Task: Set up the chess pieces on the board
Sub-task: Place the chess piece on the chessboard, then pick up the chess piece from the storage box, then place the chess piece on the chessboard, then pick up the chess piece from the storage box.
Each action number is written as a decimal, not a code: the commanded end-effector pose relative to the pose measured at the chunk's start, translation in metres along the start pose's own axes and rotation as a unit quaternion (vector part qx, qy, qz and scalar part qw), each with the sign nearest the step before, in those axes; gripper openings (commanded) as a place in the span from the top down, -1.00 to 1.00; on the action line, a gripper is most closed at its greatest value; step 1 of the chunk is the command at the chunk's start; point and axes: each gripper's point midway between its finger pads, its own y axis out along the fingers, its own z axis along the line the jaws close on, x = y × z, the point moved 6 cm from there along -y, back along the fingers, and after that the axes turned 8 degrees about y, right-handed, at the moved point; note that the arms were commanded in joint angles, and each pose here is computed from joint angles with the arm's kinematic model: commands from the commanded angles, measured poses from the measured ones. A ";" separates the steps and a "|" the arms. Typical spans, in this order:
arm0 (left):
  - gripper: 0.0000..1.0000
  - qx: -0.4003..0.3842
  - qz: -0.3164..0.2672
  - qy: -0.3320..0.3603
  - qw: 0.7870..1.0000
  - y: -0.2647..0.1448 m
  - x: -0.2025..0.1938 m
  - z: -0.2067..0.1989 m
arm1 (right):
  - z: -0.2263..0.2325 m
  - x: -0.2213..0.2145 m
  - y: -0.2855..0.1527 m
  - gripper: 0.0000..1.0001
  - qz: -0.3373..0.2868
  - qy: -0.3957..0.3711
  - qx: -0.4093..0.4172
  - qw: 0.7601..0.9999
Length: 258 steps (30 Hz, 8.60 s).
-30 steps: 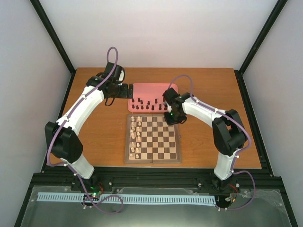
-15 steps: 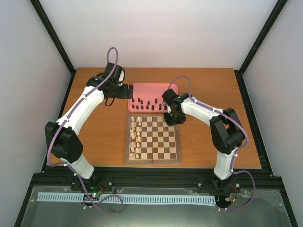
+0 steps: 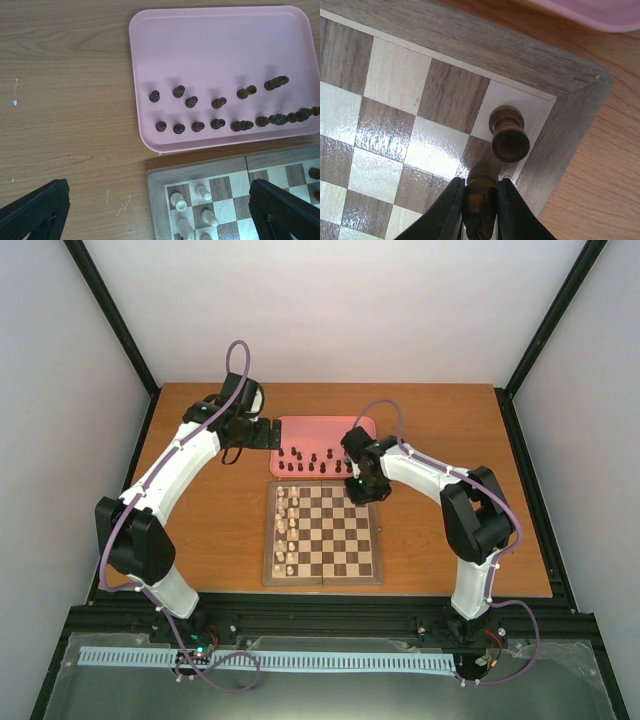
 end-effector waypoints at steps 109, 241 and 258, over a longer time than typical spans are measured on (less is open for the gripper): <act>-0.99 0.008 -0.009 0.023 1.000 -0.006 0.009 -0.001 | -0.057 0.127 0.029 0.87 -0.005 0.063 -0.011 0.998; -1.00 0.014 -0.015 0.032 0.999 -0.013 -0.007 0.003 | 0.034 0.103 -0.064 -0.04 -0.098 -0.028 0.030 0.994; -0.99 0.014 -0.009 0.034 0.999 -0.009 -0.008 0.002 | 0.029 0.131 -0.015 0.09 -0.061 -0.046 0.044 0.996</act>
